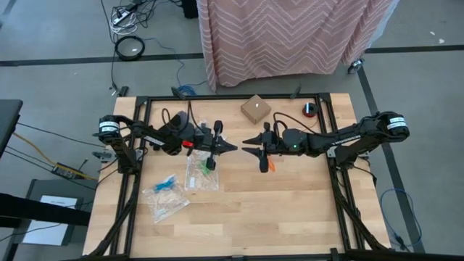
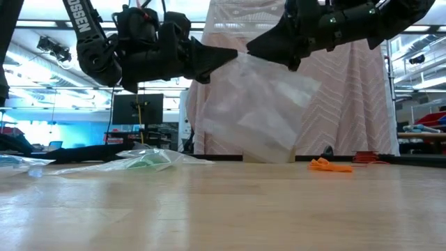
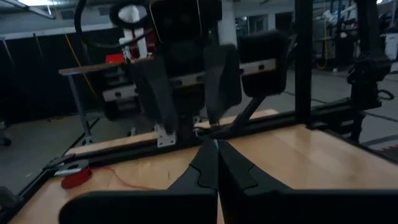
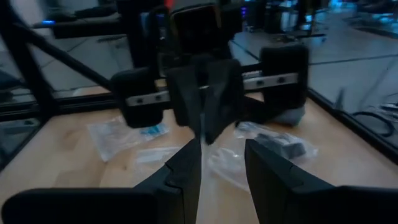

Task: Sort rubber bands
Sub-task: Open the transparent zip bag

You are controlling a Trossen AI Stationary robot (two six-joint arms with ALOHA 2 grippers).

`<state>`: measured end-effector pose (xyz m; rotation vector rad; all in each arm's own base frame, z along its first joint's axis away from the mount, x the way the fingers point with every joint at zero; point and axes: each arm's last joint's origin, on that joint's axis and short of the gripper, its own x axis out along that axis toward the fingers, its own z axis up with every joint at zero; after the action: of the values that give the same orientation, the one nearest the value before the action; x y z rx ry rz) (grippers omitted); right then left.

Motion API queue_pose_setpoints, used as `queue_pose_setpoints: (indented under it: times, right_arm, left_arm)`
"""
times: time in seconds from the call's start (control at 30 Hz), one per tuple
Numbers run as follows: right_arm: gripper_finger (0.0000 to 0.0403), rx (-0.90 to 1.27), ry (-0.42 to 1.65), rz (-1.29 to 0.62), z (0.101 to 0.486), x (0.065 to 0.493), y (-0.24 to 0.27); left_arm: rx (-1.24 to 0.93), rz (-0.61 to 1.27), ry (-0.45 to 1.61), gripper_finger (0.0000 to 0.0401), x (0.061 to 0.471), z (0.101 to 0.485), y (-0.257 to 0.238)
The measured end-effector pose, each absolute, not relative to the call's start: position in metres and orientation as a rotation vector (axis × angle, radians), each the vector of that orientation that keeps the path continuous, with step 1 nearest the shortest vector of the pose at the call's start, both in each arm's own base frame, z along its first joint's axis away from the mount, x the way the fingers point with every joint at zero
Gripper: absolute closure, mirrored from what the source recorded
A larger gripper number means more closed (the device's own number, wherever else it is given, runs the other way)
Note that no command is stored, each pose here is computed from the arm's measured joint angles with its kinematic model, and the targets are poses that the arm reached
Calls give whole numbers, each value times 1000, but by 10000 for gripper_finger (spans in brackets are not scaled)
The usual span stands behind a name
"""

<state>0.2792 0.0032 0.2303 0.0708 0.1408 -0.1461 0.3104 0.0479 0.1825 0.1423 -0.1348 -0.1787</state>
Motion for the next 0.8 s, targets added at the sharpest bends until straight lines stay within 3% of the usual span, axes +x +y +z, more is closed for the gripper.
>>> queue_pose_setpoints:
  times: [0.8]
  right_arm:
    - [290, 86, 173, -139, 227, 279, 4]
  left_arm:
    - [166, -170, -137, 400, 310, 183, 48]
